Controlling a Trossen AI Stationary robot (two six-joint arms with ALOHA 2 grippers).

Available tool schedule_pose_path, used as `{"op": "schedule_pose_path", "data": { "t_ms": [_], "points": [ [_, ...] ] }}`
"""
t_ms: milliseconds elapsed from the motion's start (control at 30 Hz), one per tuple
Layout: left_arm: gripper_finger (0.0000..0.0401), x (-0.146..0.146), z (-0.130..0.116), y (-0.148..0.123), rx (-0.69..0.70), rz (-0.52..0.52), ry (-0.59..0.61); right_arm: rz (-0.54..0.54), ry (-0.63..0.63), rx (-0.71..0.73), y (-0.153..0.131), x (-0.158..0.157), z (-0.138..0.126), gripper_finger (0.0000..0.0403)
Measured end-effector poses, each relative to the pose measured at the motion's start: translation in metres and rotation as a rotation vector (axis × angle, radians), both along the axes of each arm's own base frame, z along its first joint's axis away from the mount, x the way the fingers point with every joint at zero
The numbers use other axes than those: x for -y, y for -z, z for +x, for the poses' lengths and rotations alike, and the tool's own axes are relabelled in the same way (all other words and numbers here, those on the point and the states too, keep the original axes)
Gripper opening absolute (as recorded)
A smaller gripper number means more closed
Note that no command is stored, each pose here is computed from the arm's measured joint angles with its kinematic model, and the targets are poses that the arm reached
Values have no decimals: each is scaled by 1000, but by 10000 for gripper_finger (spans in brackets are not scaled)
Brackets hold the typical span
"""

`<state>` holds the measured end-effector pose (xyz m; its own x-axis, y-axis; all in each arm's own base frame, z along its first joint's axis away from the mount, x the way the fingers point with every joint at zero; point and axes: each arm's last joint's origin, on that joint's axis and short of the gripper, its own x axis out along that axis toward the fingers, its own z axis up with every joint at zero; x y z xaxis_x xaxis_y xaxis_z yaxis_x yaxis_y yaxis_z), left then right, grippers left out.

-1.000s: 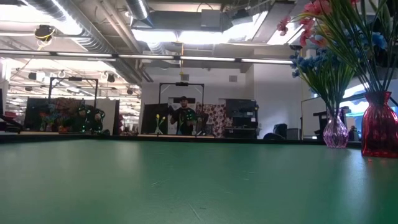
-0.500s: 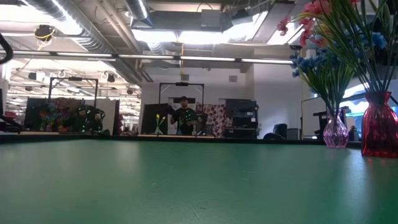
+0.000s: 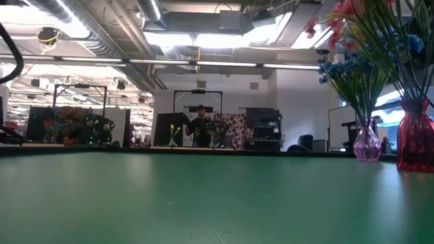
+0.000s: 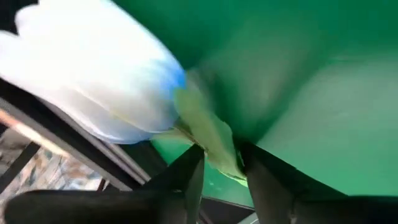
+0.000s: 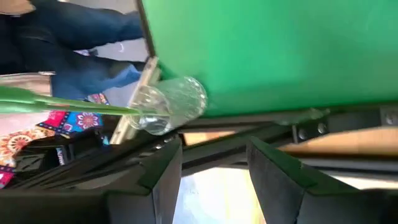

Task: Sort flowers into vase by color
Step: Put the white flower into the transparent vase

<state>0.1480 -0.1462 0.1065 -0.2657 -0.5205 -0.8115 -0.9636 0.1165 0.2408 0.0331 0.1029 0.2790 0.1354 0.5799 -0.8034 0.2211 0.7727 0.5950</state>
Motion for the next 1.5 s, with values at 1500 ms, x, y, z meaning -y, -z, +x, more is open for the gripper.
{"op": "schedule_pose_path", "data": {
  "t_ms": [1500],
  "points": [
    [6, -14, 170, -253, 1555, 1098, 368, -125, 305, 1465, -177, -1, 26, 189]
  ]
}}
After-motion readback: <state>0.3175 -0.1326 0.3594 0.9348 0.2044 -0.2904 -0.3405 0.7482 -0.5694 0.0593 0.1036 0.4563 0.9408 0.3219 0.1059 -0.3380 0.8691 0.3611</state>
